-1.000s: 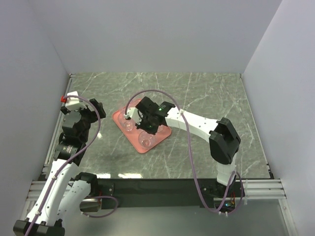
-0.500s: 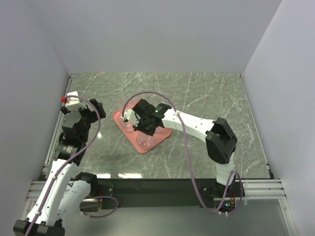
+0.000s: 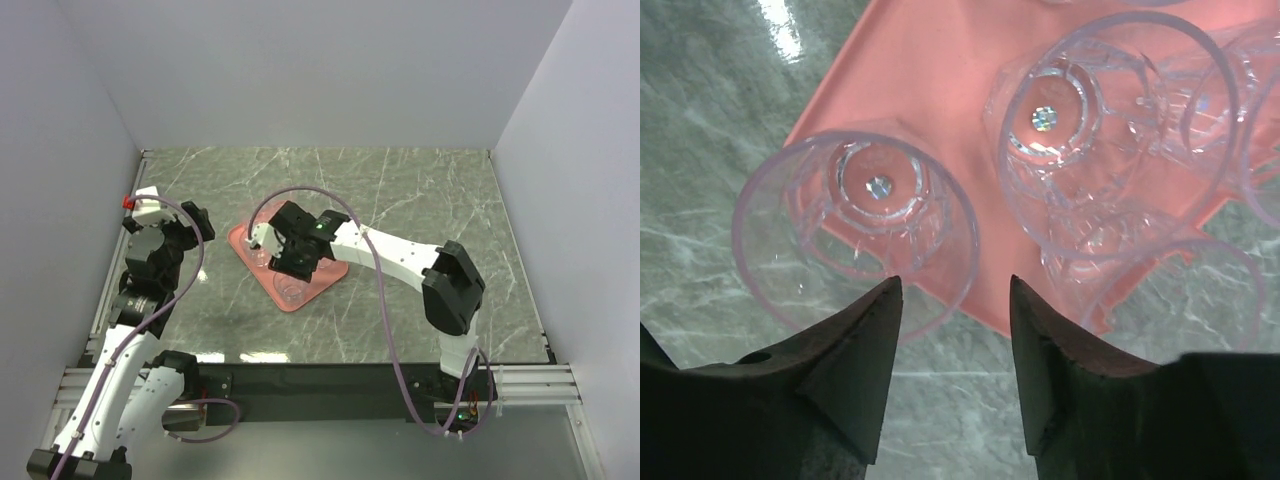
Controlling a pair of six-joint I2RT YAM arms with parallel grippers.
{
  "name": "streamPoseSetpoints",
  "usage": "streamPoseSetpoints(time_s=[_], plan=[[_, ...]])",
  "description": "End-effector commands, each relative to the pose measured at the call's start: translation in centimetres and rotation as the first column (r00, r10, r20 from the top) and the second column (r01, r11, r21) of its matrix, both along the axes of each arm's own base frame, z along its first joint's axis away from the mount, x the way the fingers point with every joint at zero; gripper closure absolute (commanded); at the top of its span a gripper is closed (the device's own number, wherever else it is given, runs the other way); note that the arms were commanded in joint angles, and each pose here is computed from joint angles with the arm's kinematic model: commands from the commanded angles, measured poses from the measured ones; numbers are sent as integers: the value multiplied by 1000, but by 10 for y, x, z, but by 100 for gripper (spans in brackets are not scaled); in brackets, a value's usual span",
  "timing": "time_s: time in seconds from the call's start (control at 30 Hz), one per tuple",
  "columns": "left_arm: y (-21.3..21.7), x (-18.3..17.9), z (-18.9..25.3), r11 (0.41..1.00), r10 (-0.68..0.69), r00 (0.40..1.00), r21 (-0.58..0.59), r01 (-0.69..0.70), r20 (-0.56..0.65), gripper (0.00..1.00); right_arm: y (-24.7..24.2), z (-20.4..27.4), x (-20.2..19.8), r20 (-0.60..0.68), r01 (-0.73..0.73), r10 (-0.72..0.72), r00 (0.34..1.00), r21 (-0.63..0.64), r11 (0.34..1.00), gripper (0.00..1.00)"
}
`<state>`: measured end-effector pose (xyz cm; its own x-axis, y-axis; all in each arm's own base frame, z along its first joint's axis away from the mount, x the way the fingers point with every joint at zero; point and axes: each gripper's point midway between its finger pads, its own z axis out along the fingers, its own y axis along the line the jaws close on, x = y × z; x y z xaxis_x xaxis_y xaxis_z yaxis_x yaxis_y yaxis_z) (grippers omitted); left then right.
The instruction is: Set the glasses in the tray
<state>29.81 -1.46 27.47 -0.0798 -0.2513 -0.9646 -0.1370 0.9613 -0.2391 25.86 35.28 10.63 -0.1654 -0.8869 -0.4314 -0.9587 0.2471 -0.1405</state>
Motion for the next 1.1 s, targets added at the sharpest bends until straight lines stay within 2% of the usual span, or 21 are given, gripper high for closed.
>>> streamPoseSetpoints(time_s=[0.0, 0.27, 0.47, 0.6, 0.63, 0.7, 0.73, 0.83, 0.87, 0.9, 0.97, 1.07], plan=[[0, -2, 16, 1000, -2, 998, -9, 2, 67, 1, -7, 48, 0, 96, -32, 27, 995, 55, 998, 44], [-2, -3, 18, 1000, -17, 996, -6, 18, 87, 1, -36, 80, -10, 150, -67, 54, 987, 83, 994, 44], [-4, -3, 15, 1000, -27, 996, 0, 27, 81, 1, -82, 101, 10, 145, 46, -72, 987, 179, 983, 44], [-7, 0, 11, 999, -43, 996, 5, 43, 73, 1, -124, 121, 23, 142, 156, -205, 969, 296, 942, 43], [-7, 0, 11, 999, -45, 996, 5, 44, 71, 1, -142, 137, 31, 160, 202, -273, 949, 358, 912, 42], [-7, 2, 8, 999, -45, 997, 7, 44, 59, 1, -163, 136, 37, 168, 260, -350, 922, 403, 878, 36], [-7, 2, 6, 999, -43, 998, 9, 43, 54, 0, -186, 136, 37, 165, 324, -426, 889, 431, 842, 34], [-7, 3, 4, 999, -39, 998, 9, 38, 46, 0, -219, 152, 41, 198, 389, -555, 808, 529, 755, 25], [-7, 4, 2, 999, -42, 998, 11, 42, 42, 1, -240, 139, 43, 186, 456, -619, 763, 525, 719, 17], [-9, 4, 1, 999, -51, 998, 11, 51, 38, 1, -248, 142, 46, 193, 469, -652, 733, 551, 690, 13], [-12, 5, 0, 998, -66, 997, 10, 66, 36, 1, -265, 133, 41, 168, 513, -704, 690, 572, 640, 10], [-12, 7, -4, 998, -68, 997, 10, 68, 21, 1, -301, 125, 42, 109, 595, -794, 598, 603, 531, 10]])
